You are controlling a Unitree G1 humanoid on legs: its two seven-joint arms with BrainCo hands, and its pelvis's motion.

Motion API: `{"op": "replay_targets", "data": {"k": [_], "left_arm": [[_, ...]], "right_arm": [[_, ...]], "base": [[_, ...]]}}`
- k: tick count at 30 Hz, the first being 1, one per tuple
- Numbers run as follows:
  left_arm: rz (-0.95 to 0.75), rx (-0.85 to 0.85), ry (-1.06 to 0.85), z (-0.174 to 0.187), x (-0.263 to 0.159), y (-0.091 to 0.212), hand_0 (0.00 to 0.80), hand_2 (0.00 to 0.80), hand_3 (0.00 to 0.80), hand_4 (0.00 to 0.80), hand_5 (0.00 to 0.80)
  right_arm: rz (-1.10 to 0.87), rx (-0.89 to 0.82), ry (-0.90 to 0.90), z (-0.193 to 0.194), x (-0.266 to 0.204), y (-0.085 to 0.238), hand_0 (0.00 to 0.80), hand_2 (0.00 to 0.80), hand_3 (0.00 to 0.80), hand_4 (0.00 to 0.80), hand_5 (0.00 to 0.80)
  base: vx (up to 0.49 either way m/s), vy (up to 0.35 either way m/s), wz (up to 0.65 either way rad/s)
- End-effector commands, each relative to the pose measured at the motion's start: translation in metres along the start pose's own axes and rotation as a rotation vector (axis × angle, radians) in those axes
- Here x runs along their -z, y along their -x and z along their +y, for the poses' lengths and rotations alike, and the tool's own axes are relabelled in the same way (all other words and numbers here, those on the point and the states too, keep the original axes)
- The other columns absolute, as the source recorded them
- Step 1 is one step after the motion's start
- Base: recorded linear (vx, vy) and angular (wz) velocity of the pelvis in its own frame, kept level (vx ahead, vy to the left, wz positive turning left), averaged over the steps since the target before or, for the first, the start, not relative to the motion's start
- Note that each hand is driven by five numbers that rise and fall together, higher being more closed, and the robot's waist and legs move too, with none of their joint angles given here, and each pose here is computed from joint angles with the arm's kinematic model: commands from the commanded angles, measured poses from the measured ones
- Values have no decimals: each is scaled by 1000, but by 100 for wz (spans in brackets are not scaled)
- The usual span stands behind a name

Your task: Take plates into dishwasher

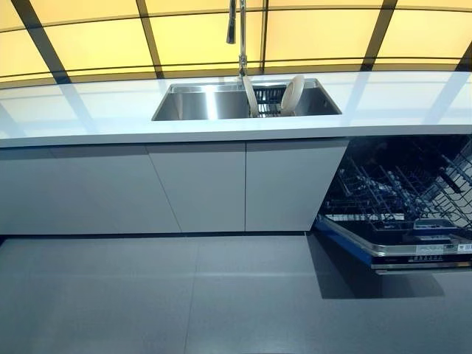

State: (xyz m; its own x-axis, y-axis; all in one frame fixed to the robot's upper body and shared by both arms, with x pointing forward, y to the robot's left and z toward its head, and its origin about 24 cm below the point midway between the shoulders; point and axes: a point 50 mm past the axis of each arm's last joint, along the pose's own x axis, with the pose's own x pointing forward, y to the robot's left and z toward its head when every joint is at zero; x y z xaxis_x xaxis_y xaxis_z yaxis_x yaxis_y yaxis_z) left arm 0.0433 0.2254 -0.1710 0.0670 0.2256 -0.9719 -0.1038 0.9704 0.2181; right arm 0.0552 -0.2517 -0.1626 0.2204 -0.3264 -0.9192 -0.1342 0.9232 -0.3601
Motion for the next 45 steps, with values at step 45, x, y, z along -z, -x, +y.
{"op": "replay_targets", "data": {"k": [45], "left_arm": [[55,-104,130,24,-10,1,0,0,0,0,0]], "right_arm": [[-23,-84,15,-5,-27,-3,0,0,0,0,0]], "base": [[133,7,-13]]}}
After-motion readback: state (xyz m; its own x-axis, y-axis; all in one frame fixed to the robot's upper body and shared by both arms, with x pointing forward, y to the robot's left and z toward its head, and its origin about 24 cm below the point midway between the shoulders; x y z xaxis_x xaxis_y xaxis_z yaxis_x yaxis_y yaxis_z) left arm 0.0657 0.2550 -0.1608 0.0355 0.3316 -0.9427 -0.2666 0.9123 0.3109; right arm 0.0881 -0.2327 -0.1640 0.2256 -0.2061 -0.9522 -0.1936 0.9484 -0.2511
